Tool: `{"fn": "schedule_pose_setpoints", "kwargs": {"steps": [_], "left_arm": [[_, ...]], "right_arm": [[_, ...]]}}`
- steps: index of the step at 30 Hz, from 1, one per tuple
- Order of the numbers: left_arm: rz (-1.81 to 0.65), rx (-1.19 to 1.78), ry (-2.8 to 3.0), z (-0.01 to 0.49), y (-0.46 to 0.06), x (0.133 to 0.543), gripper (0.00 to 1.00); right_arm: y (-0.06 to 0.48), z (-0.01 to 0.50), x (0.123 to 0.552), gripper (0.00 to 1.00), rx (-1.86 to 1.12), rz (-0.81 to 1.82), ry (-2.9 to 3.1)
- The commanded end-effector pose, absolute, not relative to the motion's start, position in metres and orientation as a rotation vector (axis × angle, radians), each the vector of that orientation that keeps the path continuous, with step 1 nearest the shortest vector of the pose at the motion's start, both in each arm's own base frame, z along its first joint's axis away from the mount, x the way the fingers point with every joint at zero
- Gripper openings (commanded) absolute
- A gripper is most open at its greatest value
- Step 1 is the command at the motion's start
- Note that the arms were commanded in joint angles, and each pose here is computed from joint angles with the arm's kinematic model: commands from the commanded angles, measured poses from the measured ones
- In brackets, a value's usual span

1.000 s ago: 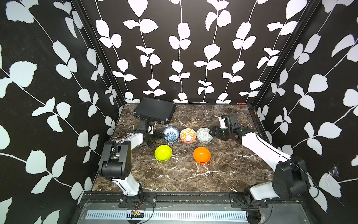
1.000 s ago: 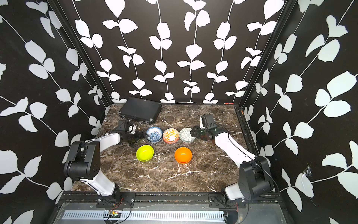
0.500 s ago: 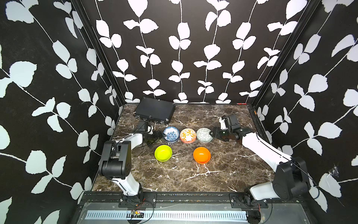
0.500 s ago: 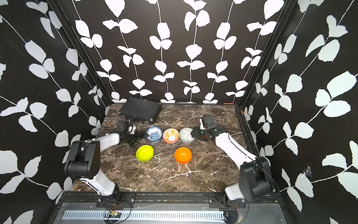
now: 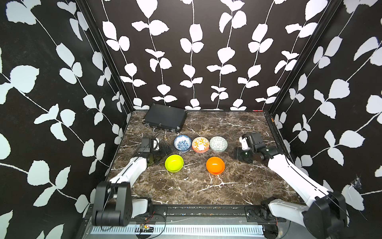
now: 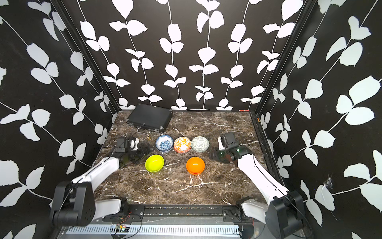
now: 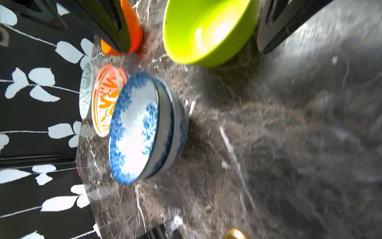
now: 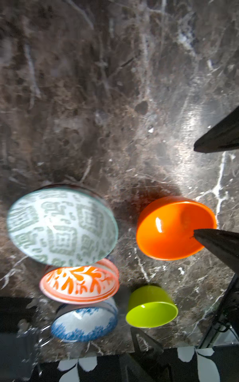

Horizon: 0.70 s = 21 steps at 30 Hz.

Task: Stack the bowls
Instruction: Adjust the bowl at the center of the board, then move the bowl to the center of the board.

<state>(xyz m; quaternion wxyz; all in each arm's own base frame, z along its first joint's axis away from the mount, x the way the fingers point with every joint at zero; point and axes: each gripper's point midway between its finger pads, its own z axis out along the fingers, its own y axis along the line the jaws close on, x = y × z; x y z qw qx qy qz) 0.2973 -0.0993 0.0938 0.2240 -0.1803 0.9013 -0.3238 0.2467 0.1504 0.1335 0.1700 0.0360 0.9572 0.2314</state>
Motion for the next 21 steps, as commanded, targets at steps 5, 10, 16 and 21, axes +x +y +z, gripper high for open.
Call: {"fn": "schedule_pose_setpoints", "kwargs": {"steps": [5,10,16,21], "left_arm": [[-0.927,-0.54,2.486,0.085,-0.098,0.252,0.99],[-0.964,-0.541,2.494,0.075,-0.103,0.239,0.98],[-0.955,-0.514,2.515,0.067,-0.108,0.228,0.98],[-0.935,-0.505,2.516,0.067,-0.106,0.226,0.99]], "right_arm": [[0.147,0.107,0.191,0.61,0.053,0.601,2.856],[0.165,0.097,0.192,0.6,0.042,0.609,2.849],[0.188,0.092,0.204,0.58,-0.022,0.504,2.874],[0.199,0.09,0.218,0.57,-0.017,0.476,2.868]]}}
